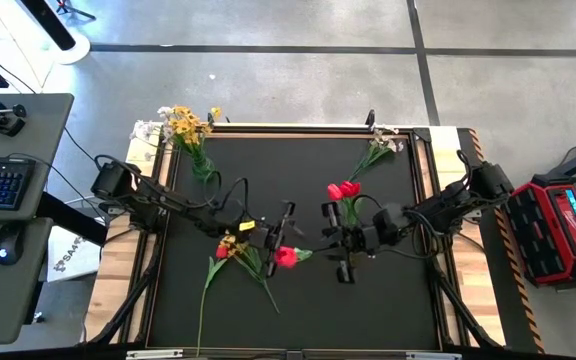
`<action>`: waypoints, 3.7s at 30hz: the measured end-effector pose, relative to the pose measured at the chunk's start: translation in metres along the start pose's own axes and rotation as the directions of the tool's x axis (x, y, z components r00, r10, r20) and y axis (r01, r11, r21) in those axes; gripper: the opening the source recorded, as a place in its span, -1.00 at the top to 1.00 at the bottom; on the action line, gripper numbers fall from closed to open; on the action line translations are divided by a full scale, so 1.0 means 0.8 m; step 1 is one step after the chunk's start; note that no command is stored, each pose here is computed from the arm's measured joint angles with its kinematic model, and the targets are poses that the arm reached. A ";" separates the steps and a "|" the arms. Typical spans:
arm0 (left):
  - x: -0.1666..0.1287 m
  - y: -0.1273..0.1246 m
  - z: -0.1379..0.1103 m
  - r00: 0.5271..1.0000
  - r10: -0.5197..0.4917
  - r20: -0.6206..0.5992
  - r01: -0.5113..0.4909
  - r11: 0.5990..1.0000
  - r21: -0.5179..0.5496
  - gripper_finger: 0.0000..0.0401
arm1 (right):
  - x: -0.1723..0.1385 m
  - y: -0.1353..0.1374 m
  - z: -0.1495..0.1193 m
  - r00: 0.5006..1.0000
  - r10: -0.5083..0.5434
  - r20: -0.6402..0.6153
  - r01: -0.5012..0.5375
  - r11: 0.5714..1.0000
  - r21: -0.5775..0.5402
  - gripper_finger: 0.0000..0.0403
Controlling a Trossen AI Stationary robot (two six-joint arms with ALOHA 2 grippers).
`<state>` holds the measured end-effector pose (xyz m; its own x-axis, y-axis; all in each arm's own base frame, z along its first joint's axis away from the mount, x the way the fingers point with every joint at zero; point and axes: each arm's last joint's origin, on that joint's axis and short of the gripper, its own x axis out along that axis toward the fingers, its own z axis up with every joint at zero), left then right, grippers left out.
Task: Sort flowers into vase by color
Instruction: Put the top red flower into the yellow flower vase
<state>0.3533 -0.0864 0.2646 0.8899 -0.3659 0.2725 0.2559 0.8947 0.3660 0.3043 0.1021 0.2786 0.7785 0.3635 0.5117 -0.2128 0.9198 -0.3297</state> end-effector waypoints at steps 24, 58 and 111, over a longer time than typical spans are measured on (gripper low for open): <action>0.000 -0.004 -0.002 1.000 -0.009 -0.028 0.009 1.000 0.016 0.96 | -0.001 0.007 -0.023 0.999 -0.028 -0.032 0.027 1.000 -0.005 1.00; -0.033 -0.002 -0.010 0.775 0.218 -0.593 -0.180 0.976 0.125 1.00 | 0.034 0.020 0.018 0.543 -0.360 -0.759 0.394 0.907 -0.148 0.26; -0.076 -0.026 -0.056 0.628 0.208 -0.750 -0.257 0.965 0.052 0.39 | -0.088 0.033 0.163 0.279 -0.442 -0.853 0.724 0.680 -0.116 1.00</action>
<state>0.3108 -0.0713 0.2008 0.8953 0.1483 -0.4201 -0.0018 0.9442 0.3294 0.1669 0.1201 0.3370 0.8144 -0.4314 -0.3882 0.4873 0.8716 0.0536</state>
